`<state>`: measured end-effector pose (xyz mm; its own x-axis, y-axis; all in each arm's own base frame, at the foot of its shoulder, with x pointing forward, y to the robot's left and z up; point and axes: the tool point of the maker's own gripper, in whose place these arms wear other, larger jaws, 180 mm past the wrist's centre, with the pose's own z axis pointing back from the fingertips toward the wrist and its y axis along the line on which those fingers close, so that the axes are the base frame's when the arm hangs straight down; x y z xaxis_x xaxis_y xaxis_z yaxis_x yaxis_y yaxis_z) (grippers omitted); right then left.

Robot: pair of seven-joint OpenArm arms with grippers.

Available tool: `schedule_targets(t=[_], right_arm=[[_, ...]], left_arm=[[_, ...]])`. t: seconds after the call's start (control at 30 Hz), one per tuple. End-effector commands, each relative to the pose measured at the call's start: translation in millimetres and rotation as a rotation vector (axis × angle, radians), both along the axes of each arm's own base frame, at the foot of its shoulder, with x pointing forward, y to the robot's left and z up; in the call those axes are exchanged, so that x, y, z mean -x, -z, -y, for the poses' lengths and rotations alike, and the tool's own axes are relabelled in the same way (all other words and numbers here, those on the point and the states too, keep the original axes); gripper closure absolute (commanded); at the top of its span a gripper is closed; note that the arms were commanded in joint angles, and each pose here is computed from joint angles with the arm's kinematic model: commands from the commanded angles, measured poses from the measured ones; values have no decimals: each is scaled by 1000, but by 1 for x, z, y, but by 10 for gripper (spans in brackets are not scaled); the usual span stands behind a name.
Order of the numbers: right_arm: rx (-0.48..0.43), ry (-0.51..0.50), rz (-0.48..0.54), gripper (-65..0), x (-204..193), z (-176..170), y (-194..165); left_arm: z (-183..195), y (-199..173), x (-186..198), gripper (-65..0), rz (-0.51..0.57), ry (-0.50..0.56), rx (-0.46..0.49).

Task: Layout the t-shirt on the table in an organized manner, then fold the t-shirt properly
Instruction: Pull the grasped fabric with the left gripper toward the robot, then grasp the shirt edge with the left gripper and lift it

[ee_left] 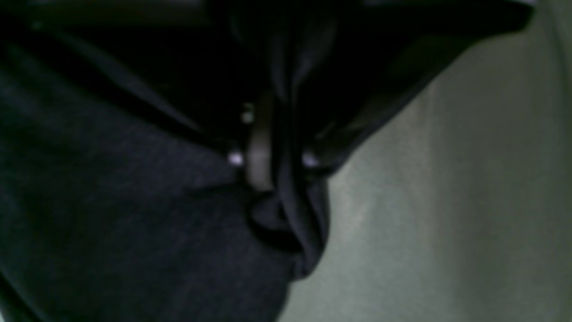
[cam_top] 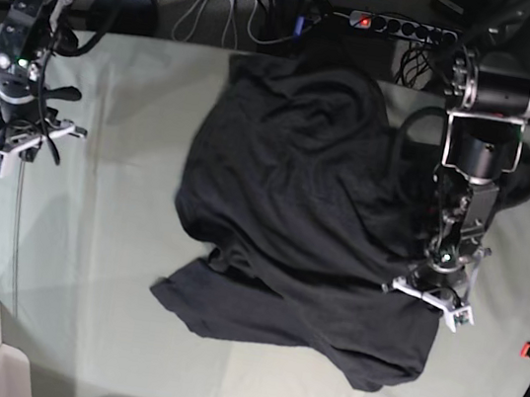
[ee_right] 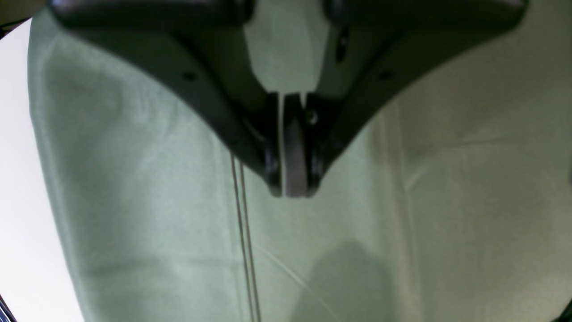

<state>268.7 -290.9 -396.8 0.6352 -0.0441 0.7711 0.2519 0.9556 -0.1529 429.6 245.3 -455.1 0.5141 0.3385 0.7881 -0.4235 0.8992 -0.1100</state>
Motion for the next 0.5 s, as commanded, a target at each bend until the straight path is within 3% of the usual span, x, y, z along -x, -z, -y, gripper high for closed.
schedule_targets(t=[0.0,0.07,0.2,0.37,0.47], right_arm=[[21,-1,46,0,-8,5,-13],[19,-1,46,0,-8,4,-13],[19,-1,46,0,-8,4,-13],[18,0,46,0,-8,4,-13],[18,0,46,0,-8,4,-13]], left_arm=[[-6,-37,-25,0,107,-3,-32],[-2,-52,-24,0,159,11,-45],[41,-85,-24,0,248,86,-21],[140,-119,-5,0,335,339,-93],[203,-116,16,0,335,524,-197]])
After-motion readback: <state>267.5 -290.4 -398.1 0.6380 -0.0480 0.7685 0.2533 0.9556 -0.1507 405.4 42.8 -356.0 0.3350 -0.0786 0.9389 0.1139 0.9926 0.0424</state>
